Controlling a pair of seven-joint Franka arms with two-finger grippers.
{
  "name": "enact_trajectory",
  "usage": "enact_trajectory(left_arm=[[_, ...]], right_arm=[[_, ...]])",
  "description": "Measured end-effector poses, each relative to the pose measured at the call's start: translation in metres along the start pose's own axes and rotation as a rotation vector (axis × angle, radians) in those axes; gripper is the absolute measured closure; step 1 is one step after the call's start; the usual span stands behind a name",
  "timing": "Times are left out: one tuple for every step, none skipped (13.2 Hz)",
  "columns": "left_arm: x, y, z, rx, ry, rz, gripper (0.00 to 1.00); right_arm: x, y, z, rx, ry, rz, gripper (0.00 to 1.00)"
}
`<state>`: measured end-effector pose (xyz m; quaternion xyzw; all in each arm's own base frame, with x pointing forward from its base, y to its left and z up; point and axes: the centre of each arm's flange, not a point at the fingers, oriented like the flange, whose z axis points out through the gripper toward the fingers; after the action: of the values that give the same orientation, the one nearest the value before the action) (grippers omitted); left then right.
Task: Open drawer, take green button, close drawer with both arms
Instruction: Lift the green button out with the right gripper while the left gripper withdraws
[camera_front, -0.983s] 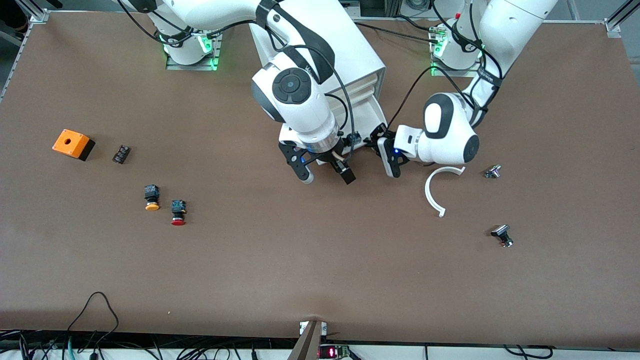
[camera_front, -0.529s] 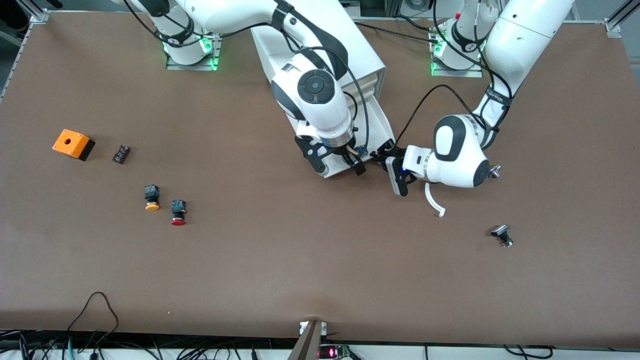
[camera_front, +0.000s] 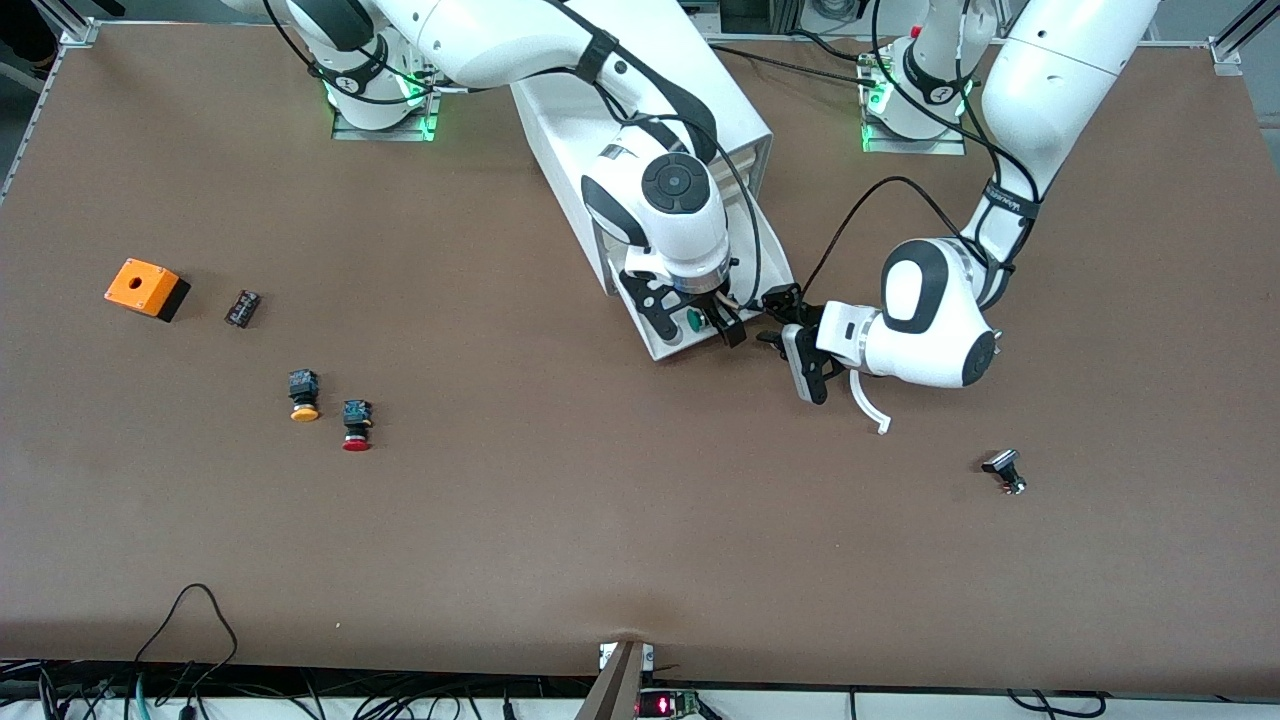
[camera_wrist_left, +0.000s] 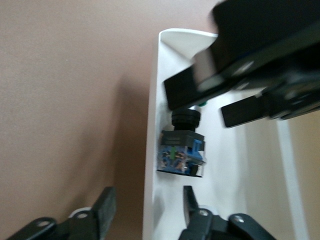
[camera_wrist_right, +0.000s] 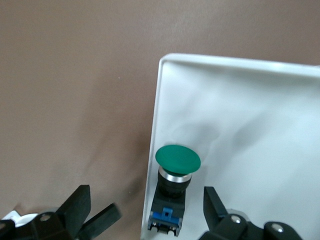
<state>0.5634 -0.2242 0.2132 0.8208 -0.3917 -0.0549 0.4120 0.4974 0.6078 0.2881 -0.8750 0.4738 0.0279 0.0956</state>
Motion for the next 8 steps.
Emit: enact_trajectory(left_arm=[[0.001,0.000,-0.012,-0.011,-0.021,-0.014,0.20],[0.002,0.000,-0.026,-0.019,-0.046,-0.034,0.09],[0.004,0.001,-0.041,-0.020,-0.076,-0.065,0.01],[0.006,0.004,-0.058,-0.017,-0.115,-0.103,0.00],[0.009,0.008,-0.075,-0.007,-0.157,-0.143,0.00],[0.012,0.014,-0.091,0.011,-0.195,-0.184,0.00],[0.015,0.020,-0.105,0.030,-0.230,-0.226,0.00],[0.018,0.025,-0.115,0.046,-0.253,-0.270,0.00]], right_arm=[[-0.003,0.002,0.006,-0.003,-0.001,-0.002,0.00],[-0.007,0.004,0.011,-0.002,-0.003,-0.001,0.00],[-0.011,0.005,0.015,0.000,-0.005,0.001,0.00],[-0.014,0.007,0.018,-0.002,-0.006,0.000,0.00],[-0.017,0.008,0.021,-0.004,-0.006,0.001,0.02],[-0.020,0.009,0.021,-0.005,-0.006,0.000,0.04],[-0.023,0.011,0.021,-0.005,-0.007,-0.004,0.04],[-0.026,0.012,0.022,-0.006,-0.008,-0.008,0.13]])
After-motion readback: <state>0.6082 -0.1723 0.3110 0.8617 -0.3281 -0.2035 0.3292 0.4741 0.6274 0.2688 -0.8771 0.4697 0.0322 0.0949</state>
